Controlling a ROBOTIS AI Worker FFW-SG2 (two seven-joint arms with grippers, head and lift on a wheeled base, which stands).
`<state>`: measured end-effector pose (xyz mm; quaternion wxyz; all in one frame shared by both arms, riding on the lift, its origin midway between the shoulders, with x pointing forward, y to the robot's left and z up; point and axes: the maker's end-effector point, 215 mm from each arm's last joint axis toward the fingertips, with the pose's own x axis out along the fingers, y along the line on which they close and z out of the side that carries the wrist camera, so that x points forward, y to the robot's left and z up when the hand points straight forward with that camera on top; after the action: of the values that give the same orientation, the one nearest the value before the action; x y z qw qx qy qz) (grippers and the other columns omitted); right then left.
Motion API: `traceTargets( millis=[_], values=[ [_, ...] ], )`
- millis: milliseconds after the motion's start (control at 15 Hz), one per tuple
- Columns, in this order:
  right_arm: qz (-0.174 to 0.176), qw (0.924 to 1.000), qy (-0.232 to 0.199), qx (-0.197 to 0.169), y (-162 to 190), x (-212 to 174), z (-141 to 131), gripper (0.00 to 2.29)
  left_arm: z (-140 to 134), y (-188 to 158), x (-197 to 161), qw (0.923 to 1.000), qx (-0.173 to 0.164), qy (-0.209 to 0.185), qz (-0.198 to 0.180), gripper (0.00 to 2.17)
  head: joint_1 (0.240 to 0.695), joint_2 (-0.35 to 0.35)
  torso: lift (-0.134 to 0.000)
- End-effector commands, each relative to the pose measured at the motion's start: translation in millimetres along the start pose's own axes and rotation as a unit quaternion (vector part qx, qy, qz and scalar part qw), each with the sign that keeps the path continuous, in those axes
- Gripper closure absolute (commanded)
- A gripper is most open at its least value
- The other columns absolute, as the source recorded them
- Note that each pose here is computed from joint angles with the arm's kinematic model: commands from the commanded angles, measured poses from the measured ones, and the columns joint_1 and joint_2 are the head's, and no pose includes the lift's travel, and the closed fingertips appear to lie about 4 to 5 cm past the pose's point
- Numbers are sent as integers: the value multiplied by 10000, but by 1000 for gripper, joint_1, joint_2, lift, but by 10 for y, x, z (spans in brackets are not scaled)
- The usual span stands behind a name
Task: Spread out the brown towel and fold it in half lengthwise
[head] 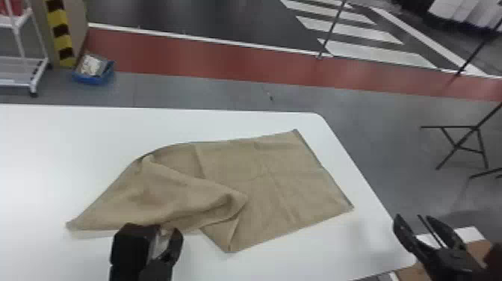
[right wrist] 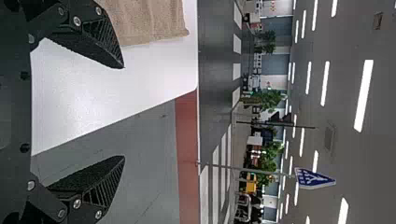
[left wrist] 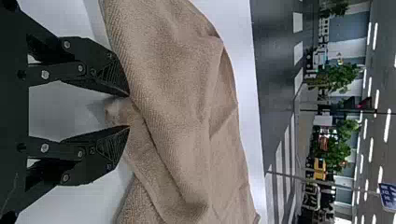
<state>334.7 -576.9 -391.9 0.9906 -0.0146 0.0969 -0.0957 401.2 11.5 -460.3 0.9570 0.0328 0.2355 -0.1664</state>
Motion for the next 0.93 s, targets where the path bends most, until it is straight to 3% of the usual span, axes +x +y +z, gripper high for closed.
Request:
traceTargets(
  millis=[0,667,800,867],
  values=[
    [-8,10000,2,8,-2,-5,-12,218,12,-5,-15,10000,2,-7,-9,677,695,-350,-128],
    [-10,10000,-44,39,16,-19,-12,218,-34,-2,-2,10000,30,69,-19,701,695,-350,-128],
    [-13,10000,-51,35,13,-21,-11,218,-33,4,3,10000,14,64,12,1214,695,-350,-128],
    [-18,10000,-79,20,8,-24,-1,218,-27,11,0,10000,14,58,41,1332,695,-350,-128]
  ],
)
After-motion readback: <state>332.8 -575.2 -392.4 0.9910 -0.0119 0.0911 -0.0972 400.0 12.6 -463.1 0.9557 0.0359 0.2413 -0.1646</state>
